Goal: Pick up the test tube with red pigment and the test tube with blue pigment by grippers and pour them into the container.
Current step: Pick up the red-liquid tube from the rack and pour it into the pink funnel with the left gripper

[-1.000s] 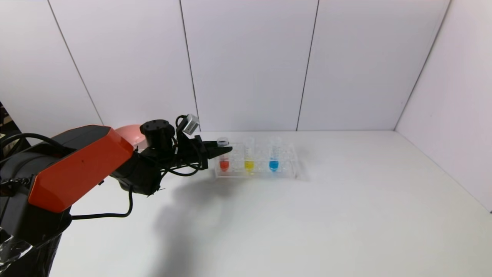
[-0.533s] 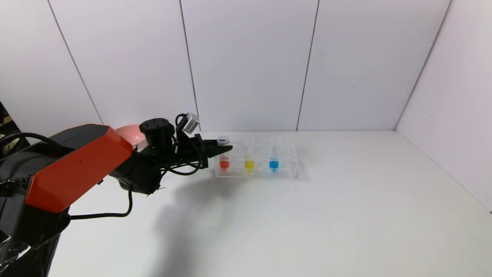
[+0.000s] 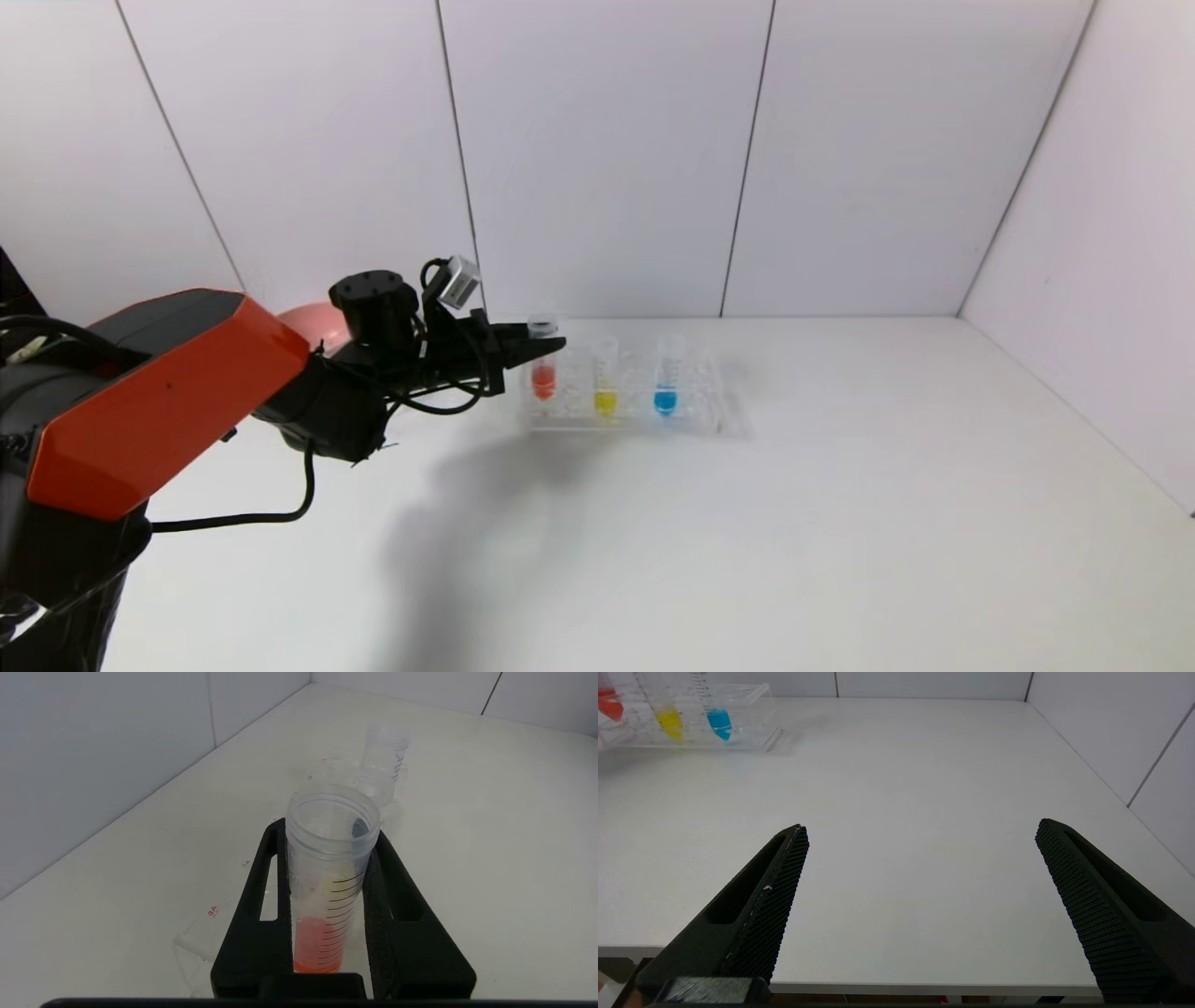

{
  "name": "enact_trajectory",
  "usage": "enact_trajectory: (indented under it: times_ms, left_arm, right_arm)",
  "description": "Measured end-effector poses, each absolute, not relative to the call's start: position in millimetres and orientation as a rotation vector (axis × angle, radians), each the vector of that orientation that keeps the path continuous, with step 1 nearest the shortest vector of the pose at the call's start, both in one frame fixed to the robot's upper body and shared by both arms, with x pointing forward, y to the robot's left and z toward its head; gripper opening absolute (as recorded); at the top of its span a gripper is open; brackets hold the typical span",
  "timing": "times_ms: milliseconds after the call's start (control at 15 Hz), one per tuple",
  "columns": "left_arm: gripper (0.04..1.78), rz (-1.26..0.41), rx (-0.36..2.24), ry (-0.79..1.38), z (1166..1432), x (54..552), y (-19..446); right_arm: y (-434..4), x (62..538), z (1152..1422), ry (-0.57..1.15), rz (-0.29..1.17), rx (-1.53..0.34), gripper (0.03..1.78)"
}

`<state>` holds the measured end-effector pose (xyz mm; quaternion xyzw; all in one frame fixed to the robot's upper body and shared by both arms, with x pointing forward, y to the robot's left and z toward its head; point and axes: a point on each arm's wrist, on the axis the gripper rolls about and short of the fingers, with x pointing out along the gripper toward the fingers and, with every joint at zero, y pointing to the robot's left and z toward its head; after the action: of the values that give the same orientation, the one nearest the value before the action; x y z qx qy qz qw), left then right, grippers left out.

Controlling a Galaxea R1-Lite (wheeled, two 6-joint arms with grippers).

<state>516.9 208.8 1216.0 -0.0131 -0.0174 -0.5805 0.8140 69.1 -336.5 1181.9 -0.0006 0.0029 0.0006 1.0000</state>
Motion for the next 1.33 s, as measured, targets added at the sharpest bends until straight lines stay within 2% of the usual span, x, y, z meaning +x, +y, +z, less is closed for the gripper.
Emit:
enact_trajectory:
  times_ms: [1000, 1333]
  left_arm:
    - [0.45, -1.21, -0.004, -0.102, 1271.0, 510.4, 220.4]
    - [0.45, -1.045, -0.037, -0.046, 1293.8, 493.7, 228.1]
  right_arm:
    - [-336.5, 69.1, 1181.9, 0.006, 0.001, -0.001, 1.77]
    - [-336.5, 69.1, 1181.9, 0.006, 0.001, -0.001, 1.77]
